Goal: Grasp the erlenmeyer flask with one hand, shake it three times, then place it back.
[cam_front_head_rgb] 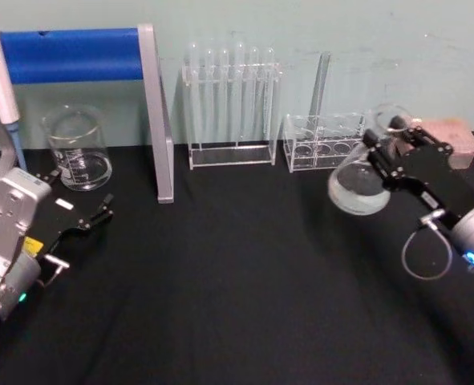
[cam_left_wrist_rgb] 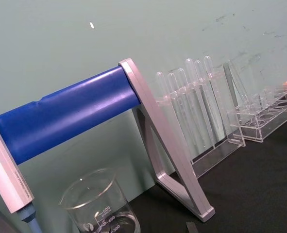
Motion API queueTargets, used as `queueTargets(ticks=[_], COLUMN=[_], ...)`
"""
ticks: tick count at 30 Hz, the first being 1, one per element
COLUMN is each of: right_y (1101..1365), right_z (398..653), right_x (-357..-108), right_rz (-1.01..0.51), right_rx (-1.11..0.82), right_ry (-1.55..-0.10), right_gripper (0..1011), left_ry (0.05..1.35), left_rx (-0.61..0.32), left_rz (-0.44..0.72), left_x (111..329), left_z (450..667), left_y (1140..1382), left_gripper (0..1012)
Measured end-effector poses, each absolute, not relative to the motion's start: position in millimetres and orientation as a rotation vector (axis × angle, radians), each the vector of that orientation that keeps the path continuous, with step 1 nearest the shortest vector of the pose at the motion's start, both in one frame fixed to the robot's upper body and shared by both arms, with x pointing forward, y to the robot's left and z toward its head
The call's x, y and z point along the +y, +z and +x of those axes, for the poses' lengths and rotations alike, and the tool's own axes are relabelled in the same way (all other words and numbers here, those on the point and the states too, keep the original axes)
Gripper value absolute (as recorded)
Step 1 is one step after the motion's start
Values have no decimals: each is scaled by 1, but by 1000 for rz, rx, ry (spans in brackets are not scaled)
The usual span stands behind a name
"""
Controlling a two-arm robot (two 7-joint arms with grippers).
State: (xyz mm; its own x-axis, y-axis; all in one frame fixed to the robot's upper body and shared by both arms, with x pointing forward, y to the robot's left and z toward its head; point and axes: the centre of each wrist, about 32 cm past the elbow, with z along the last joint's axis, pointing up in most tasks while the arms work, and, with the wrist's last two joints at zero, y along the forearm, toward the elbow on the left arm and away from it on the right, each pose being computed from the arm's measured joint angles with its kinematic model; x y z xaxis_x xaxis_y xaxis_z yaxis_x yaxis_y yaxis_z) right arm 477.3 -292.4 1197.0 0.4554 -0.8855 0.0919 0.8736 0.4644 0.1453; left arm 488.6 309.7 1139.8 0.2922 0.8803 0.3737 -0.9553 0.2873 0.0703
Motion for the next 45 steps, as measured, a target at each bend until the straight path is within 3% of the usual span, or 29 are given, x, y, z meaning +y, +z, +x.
queueTargets(ticks=[17, 45], right_y=[1192, 1171], right_z=[493, 510], right_x=[-251, -253], right_rz=[68, 23], right_rx=[-144, -95], right_ry=[-762, -660], right_gripper=[449, 449], left_ry=[1248, 1248], left_rx=[-285, -285], left_rz=[304, 304], left_x=[310, 310], left_z=[489, 489], left_y=[1140, 1140], left_gripper=[1001, 1001])
